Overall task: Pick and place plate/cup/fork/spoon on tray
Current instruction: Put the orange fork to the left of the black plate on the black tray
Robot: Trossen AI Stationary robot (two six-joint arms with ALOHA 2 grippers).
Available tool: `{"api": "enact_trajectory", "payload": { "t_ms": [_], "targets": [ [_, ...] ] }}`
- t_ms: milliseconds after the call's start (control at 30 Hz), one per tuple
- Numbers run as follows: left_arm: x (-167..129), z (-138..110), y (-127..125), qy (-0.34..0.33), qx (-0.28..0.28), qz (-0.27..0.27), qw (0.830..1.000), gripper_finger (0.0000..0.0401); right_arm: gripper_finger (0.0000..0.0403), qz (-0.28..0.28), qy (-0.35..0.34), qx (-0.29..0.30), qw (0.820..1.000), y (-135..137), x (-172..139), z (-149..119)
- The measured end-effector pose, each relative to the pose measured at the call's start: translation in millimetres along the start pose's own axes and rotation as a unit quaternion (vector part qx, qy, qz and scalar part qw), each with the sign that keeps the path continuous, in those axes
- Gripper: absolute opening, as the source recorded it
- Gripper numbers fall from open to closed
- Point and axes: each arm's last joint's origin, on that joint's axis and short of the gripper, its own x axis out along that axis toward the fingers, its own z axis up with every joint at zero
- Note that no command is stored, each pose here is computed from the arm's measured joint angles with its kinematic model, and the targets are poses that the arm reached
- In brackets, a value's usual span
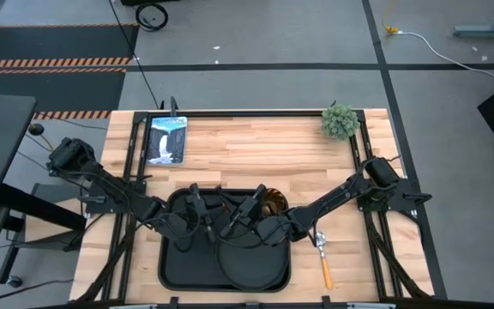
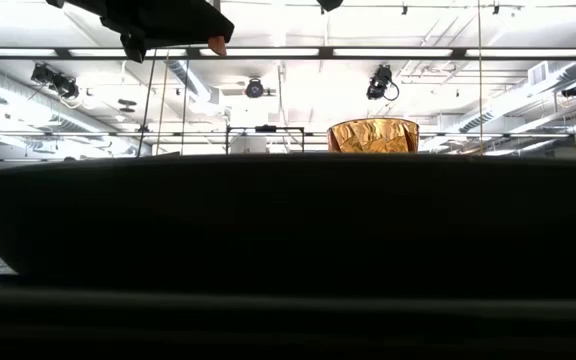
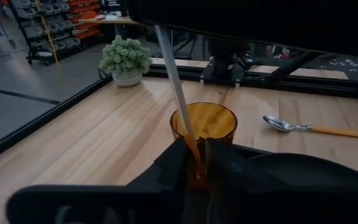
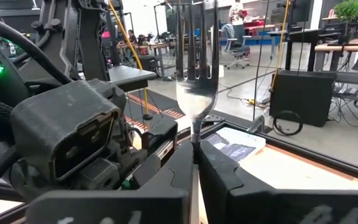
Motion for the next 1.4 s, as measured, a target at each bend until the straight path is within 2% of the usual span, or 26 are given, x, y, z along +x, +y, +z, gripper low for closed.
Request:
{"api": "enact_trajectory", "payload": {
  "t_ms": [167, 367, 767, 867, 967, 1100, 1200, 1400],
  "targets": [
    [0, 1, 0, -0.004, 0.003, 0.001, 1.000, 0.0034, 0.0026, 0.002, 0.000, 0.002, 1.000, 0, -1, 0],
    [0, 1, 0, -0.005, 0.002, 0.002, 1.000, 0.0026, 0.0039, 0.005, 0.000, 0.014, 1.000, 1, -3, 0],
    [-4, 2, -2, -0.007, -0.001, -0.011, 1.000, 0.0012, 0.0187, 0.009, 0.003, 0.022, 1.000, 5, -9, -1],
    [-14, 3, -2, -0.003, -0.009, -0.024, 1.000, 0.0012, 0.0211, 0.020, 0.009, 0.010, 1.000, 8, -16, -3],
    [-28, -6, 2, 0.027, -0.011, -0.044, 0.999, 0.0012, 0.0223, 0.056, 0.030, 0.010, 0.998, 11, -24, -4],
    [-44, -16, 12, 0.065, -0.062, -0.093, 0.992, 0.0012, 0.0224, 0.100, 0.067, 0.023, 0.992, 14, -29, -11],
    [-52, -32, 14, 0.104, -0.114, -0.132, 0.979, 0.0012, 0.0222, 0.111, 0.095, 0.036, 0.989, 14, -31, -17],
    [-76, -71, 17, 0.162, -0.215, -0.150, 0.951, 0.0016, 0.0222, 0.133, 0.111, 0.050, 0.984, 16, -36, -19]
  ]
}}
